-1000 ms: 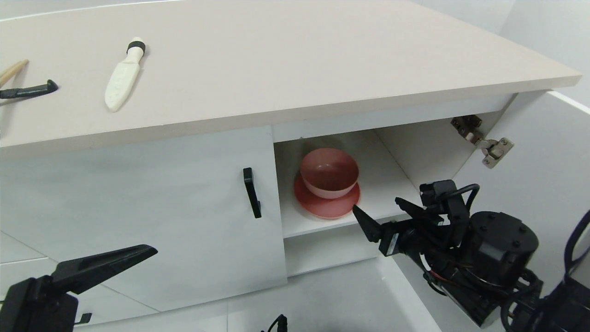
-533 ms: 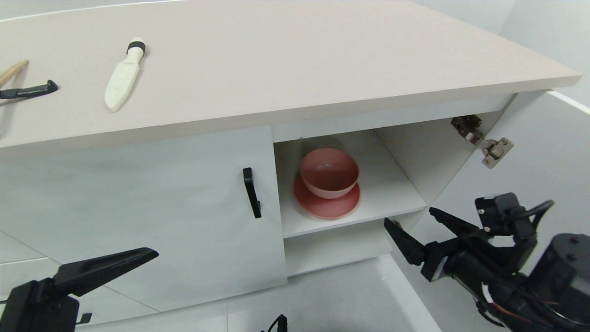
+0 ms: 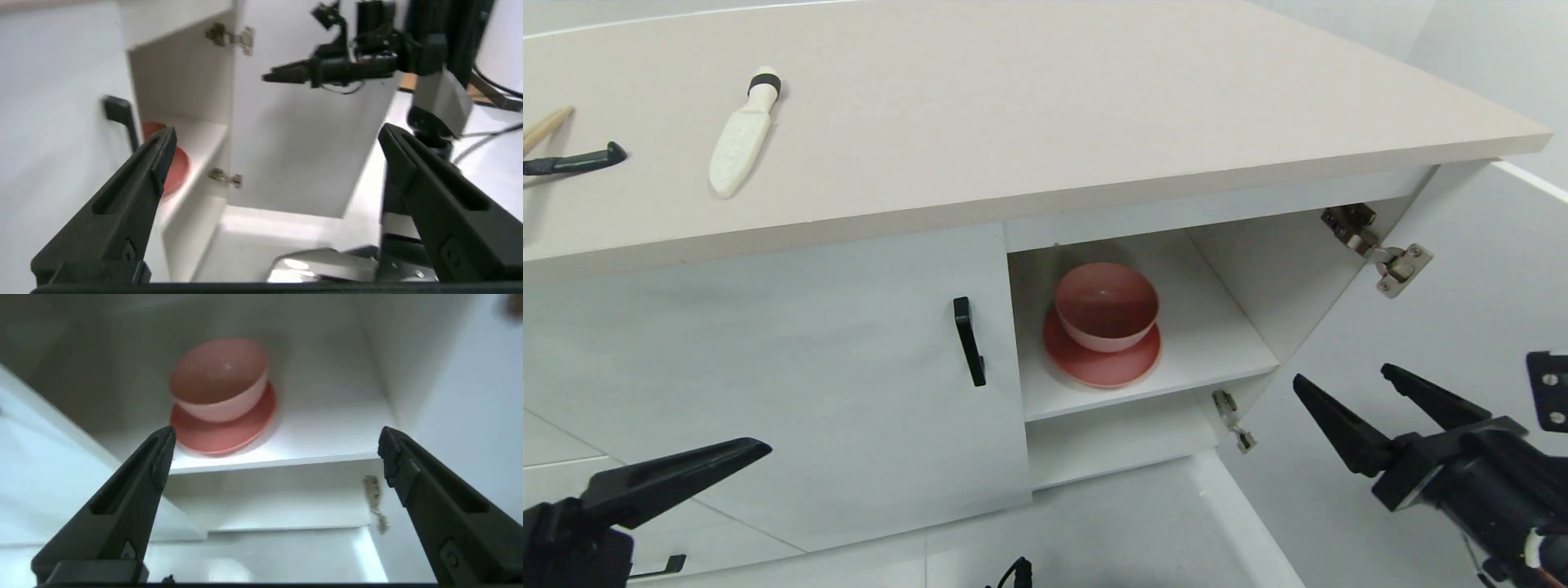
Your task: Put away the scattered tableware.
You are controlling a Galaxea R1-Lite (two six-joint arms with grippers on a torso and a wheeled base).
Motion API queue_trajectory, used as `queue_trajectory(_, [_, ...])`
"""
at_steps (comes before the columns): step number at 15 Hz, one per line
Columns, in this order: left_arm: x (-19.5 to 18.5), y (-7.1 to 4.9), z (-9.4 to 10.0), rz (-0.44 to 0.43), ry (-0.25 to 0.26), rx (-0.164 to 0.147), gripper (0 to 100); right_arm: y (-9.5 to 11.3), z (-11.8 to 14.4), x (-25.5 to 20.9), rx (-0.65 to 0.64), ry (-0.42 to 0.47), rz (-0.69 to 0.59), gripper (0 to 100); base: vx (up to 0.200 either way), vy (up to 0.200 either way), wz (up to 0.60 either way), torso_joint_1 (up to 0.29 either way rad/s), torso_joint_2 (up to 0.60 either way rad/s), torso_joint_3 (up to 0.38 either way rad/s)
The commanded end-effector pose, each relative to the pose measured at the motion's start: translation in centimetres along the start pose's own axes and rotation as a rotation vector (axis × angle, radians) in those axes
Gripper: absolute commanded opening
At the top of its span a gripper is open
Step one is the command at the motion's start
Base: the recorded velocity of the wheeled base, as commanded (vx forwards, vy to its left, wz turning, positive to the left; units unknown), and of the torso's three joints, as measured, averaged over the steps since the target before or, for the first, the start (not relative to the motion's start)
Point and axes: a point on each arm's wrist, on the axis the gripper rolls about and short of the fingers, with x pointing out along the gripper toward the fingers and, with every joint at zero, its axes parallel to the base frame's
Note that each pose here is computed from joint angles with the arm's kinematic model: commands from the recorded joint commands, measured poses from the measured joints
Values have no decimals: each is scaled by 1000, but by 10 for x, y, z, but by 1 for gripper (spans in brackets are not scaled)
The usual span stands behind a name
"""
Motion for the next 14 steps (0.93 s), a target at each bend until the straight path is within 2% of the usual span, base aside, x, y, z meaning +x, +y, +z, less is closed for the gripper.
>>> queue_trajectory(1, [-13,-2,9,59,-61,46,100,-18,18,-30,25,-65,-56,100,0,0,0,0,0,0])
queue_trajectory(2, [-15,-3,9,66,-64,49,100,-20,19,-35,23,-60,-61,100,0,0,0,0,0,0])
queue_trajectory(3, [-20,-4,7,96,-40,46,100,-24,18,-50,-5,-30,-55,100,0,0,0,0,0,0])
queue_trajectory(4, [-26,-4,2,157,9,37,100,-28,20,-61,-77,-26,-58,100,0,0,0,0,0,0])
queue_trajectory(5, [-28,-5,1,173,25,34,100,-29,20,-64,-98,-27,-59,100,0,0,0,0,0,0])
queue_trajectory(6, [-34,-4,-2,267,69,34,100,-33,22,-77,-189,-48,-78,100,0,0,0,0,0,0])
queue_trajectory(9, [-41,-2,0,403,79,66,100,-46,24,-98,-276,-104,-212,100,0,0,0,0,0,0])
queue_trajectory(11, [-46,0,-5,518,125,67,100,-51,21,-112,-278,-121,-269,100,0,0,0,0,0,0])
queue_trajectory(13, [-56,-7,-9,642,154,80,100,-53,21,-124,-300,-158,-307,100,0,0,0,0,0,0])
queue_trajectory(14, [-60,-12,-10,666,153,87,100,-54,21,-126,-305,-167,-316,100,0,0,0,0,0,0])
